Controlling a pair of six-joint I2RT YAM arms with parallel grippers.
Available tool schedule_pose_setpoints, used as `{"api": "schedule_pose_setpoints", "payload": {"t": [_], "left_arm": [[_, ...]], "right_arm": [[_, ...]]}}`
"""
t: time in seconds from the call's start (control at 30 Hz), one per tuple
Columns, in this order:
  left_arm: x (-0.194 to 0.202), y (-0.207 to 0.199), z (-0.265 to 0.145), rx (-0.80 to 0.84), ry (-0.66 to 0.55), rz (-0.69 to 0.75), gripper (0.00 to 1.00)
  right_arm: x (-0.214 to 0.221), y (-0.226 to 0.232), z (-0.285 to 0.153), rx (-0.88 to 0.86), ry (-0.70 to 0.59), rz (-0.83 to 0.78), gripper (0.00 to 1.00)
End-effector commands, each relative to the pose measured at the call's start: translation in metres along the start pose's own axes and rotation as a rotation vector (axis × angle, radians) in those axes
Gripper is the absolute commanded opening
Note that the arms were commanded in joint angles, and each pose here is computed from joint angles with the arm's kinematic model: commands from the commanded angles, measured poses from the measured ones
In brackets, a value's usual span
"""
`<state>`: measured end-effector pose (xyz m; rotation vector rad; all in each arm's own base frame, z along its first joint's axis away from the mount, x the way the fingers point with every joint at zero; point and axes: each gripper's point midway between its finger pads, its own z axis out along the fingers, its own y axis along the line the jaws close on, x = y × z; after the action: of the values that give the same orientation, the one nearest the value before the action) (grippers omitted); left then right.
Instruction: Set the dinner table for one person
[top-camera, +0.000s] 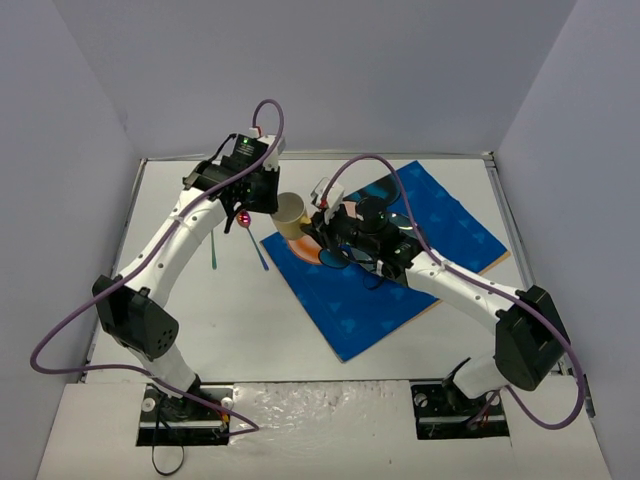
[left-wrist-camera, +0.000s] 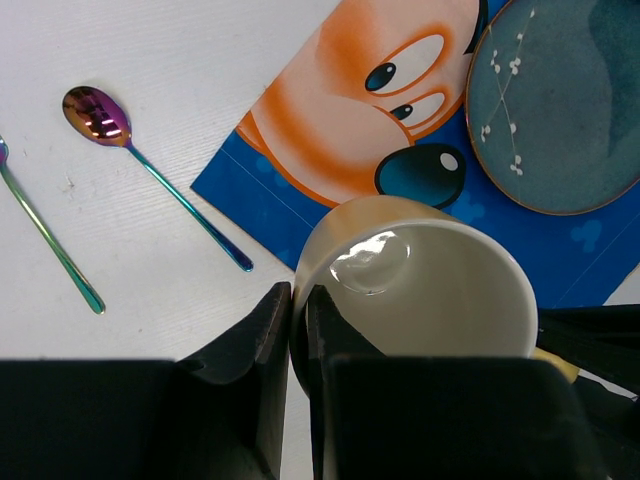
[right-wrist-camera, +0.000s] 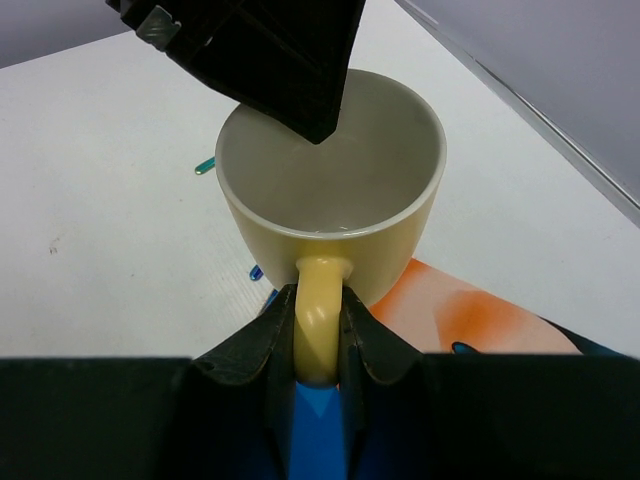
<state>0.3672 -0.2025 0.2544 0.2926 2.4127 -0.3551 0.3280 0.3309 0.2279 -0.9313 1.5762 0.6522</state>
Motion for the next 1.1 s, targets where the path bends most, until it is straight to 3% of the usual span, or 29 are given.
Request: {"api": "schedule_pose_setpoints", "payload": {"t": [0.0, 0.17, 0.5, 0.63, 0.77, 1.07], "left_arm": [[-0.035, 0.000, -0.038, 0.020, -0.174, -0.019, 0.16], [-0.037, 0.005, -0.040, 0.007, -0.191, -0.040, 0.38], [-0.050, 0.022, -0.064, -0.022, -0.295, -0.081, 0.54], [-0.045, 0.043, -0.074, -0.064, -0.345, -0.107, 0.69], [-0.015, 0.091, -0.078, -0.163, -0.375, -0.174, 0.93], [0.025, 0.142, -0.080, -0.324, -0.443, -0.207, 0.97]], "right_arm": [[-0.049, -0.018, -0.021, 0.041, -0.161, -0.042, 0.00], [-0.054, -0.022, -0.030, 0.026, -0.199, -0.035, 0.00], [-0.059, -0.056, -0.055, 0.125, -0.246, -0.033, 0.00], [-0.060, -0.093, -0.069, 0.242, -0.258, -0.060, 0.00], [-0.057, -0.136, -0.077, 0.333, -0.282, -0.058, 0.00], [-0.048, -0.244, -0.100, 0.548, -0.307, -0.080, 0.00]]}}
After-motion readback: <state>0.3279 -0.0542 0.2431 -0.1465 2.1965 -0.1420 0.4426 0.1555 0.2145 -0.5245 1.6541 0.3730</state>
